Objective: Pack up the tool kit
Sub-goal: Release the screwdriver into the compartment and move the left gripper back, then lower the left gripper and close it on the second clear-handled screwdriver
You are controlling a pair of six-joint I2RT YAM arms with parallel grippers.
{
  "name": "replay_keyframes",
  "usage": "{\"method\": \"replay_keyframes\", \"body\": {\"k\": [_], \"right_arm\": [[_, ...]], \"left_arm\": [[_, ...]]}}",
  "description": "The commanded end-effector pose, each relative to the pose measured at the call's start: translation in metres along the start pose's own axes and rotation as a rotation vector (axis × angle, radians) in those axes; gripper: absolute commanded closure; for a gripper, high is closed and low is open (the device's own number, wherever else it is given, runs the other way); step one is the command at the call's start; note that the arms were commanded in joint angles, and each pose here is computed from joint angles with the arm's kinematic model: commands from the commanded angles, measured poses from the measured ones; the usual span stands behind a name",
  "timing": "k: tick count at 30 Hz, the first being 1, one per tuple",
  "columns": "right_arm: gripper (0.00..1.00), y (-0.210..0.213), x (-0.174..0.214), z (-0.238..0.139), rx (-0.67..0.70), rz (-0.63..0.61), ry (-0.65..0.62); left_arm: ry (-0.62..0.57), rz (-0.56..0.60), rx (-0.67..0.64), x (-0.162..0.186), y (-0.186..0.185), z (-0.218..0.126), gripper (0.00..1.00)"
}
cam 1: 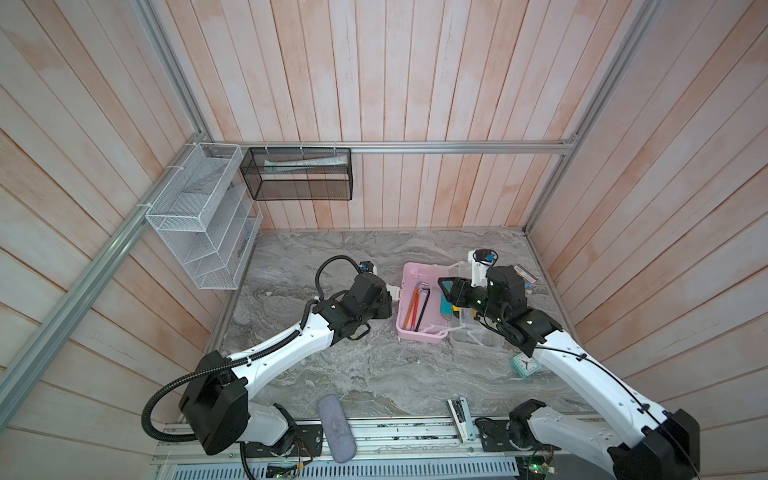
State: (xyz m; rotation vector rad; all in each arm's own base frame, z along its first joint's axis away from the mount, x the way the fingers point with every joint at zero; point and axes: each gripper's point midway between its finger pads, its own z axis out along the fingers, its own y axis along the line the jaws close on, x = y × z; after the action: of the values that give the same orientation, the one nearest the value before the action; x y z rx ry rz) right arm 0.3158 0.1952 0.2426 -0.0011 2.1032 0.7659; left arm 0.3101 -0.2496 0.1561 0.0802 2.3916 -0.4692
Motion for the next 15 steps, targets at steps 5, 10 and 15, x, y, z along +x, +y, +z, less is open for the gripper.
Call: {"method": "replay_keyframes", "body": {"k": [5,10,15], "right_arm": [[0.44,0.016,-0.012,0.005,-0.025,-0.003,-0.032],[0.44,0.017,-0.01,0.007,-0.027,0.011,-0.03],[0.44,0.014,-0.008,0.007,-0.014,0.017,-0.032]], "left_arm": [[0.038,-0.06,0.064,0.031,0.018,0.02,0.36],[0.064,-0.037,0.121,0.037,0.014,0.04,0.36],[0.128,0.011,0.122,0.049,0.011,0.068,0.36]]}}
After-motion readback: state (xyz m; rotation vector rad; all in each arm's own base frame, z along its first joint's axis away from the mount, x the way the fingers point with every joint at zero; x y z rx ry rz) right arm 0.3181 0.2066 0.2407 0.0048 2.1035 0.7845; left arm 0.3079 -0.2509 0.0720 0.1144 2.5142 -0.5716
